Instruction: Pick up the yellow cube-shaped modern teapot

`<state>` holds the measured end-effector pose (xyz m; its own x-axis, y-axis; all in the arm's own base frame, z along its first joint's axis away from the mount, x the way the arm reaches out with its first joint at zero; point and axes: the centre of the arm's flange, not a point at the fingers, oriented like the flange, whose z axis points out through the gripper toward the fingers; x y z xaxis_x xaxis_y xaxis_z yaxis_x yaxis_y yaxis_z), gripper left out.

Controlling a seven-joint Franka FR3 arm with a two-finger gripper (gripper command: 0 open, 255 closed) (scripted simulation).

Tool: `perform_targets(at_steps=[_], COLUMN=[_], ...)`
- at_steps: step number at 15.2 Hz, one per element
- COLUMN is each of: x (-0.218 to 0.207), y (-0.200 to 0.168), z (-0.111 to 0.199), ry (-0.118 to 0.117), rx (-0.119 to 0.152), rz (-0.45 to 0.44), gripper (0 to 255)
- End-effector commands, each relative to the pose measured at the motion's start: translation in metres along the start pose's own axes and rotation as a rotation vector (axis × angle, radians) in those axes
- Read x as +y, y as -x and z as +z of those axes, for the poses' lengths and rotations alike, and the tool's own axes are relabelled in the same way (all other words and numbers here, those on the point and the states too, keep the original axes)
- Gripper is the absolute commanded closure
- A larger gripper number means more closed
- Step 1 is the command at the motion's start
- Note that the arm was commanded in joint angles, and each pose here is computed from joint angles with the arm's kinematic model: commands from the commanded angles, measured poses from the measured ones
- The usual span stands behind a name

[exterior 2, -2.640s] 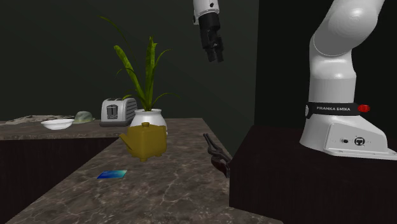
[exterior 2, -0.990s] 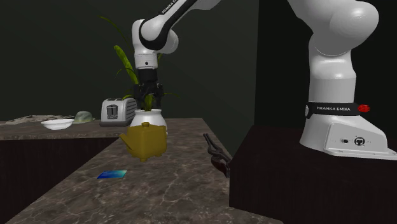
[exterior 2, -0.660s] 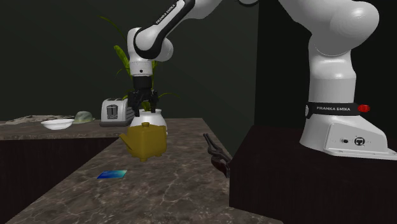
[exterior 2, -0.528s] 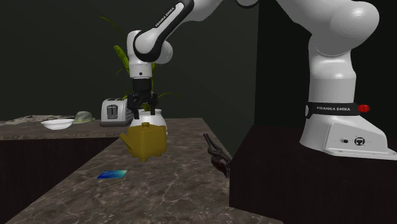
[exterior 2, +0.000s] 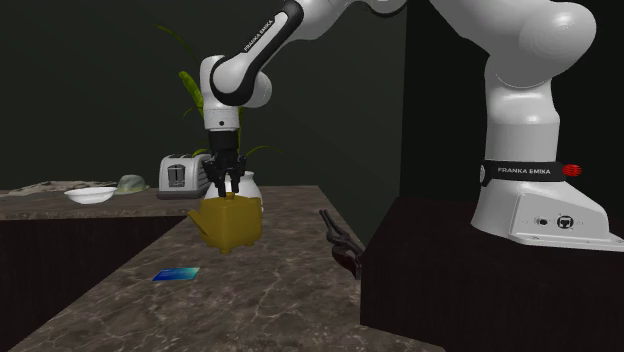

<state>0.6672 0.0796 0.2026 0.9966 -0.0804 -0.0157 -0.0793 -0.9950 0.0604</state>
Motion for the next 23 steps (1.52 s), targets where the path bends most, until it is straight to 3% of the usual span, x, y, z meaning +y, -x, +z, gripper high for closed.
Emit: perform_targets(at_steps=[1,6,23], x=[0.0,0.0,0.004], y=[0.0,0.0,0.001], z=[0.001,0.001,-0.079], ry=[0.0,0.0,0.0], rx=[0.0,-0.001,-0.001], rz=[0.0,0.0,0.0], gripper=[255,255,255])
